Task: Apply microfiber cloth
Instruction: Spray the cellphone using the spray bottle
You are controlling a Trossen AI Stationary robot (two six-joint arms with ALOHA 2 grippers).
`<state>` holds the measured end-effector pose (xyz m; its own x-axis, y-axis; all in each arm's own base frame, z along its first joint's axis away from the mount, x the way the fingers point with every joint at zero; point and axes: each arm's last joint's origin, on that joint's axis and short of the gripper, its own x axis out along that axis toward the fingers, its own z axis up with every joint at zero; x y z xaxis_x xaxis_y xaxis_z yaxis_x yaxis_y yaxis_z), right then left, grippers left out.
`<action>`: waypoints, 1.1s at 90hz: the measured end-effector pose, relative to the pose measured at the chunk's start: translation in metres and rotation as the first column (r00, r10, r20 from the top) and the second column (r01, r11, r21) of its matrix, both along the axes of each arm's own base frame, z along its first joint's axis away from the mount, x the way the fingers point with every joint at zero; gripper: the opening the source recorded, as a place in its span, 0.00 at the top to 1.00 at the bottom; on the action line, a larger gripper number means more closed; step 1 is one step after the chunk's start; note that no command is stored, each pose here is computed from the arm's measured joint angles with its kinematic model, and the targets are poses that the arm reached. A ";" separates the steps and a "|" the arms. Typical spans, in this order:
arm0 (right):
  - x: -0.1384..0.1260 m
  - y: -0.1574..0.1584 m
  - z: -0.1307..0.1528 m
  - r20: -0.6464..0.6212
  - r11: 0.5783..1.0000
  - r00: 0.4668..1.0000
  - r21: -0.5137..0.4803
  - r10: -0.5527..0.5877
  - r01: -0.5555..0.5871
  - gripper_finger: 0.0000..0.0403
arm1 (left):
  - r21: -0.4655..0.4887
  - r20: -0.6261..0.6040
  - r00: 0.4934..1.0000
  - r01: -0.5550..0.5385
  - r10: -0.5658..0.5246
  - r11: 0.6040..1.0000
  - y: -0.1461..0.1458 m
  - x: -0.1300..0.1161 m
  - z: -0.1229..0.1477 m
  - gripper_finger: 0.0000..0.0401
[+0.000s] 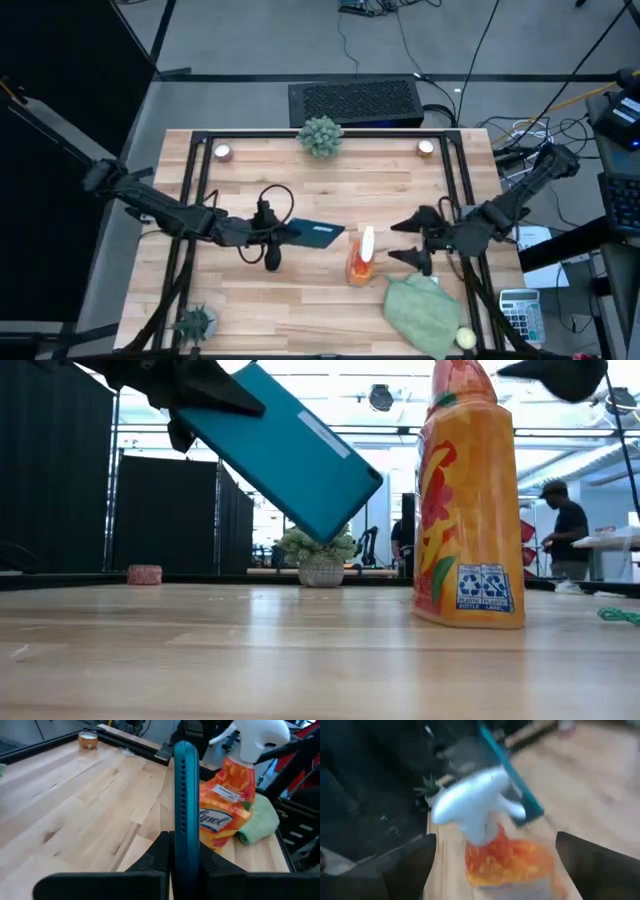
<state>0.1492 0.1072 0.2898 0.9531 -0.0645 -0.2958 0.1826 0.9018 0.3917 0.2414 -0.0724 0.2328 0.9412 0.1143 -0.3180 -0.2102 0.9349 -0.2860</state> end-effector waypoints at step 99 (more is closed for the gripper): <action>0.063 0.032 -0.056 -0.064 0.925 0.987 -0.362 -0.150 0.117 0.03 | -0.053 0.070 0.997 -0.032 0.035 0.998 0.037 0.012 0.007 0.98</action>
<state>0.2121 0.1388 0.2339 0.8990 -0.3062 -0.3130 0.3304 0.9435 0.0259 0.2534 -0.0355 0.2400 0.9574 0.1314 -0.2571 -0.2188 0.9113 -0.3490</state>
